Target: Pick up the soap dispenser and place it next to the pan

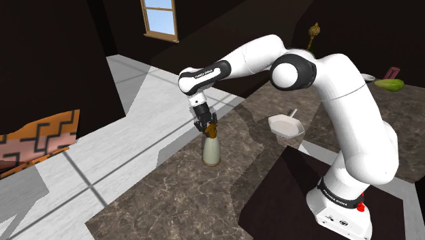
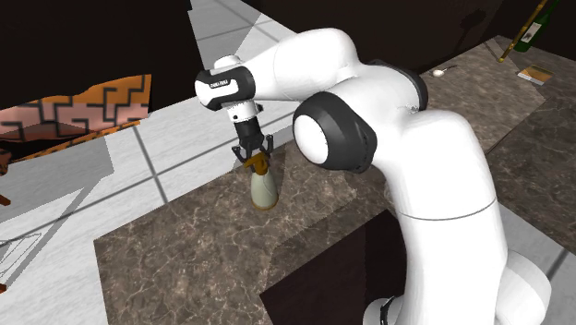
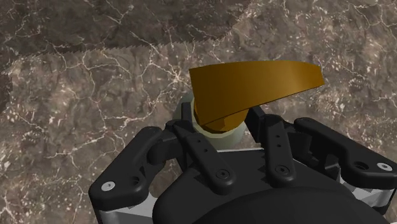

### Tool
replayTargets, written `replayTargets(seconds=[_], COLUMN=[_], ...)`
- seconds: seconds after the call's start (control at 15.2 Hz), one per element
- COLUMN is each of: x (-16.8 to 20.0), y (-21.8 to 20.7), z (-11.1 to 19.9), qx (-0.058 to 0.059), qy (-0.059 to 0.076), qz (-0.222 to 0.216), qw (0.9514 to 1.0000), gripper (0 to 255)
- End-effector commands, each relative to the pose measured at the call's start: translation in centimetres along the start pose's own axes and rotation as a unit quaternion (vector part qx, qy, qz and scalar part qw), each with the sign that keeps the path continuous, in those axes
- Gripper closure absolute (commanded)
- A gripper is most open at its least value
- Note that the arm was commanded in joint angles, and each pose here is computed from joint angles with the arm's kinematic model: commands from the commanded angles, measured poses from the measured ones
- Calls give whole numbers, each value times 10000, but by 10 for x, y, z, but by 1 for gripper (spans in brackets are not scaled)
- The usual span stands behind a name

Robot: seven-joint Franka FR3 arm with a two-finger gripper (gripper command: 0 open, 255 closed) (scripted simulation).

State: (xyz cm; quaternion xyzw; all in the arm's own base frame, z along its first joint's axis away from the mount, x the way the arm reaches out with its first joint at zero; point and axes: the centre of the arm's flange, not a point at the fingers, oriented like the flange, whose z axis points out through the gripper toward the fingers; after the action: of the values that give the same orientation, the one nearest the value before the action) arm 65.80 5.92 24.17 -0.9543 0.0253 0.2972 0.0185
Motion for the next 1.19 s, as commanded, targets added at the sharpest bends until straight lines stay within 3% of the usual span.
replayTargets(seconds=[0.0, 0.99, 1.12], x=[-7, -50, -64], y=[0, -1, 21], z=[-10, -71, -76], qx=[0, 0, 0], qy=[1, 1, 1], qz=[-1, -1, -1], qw=[10000, 10000, 10000], gripper=[255, 255, 255])
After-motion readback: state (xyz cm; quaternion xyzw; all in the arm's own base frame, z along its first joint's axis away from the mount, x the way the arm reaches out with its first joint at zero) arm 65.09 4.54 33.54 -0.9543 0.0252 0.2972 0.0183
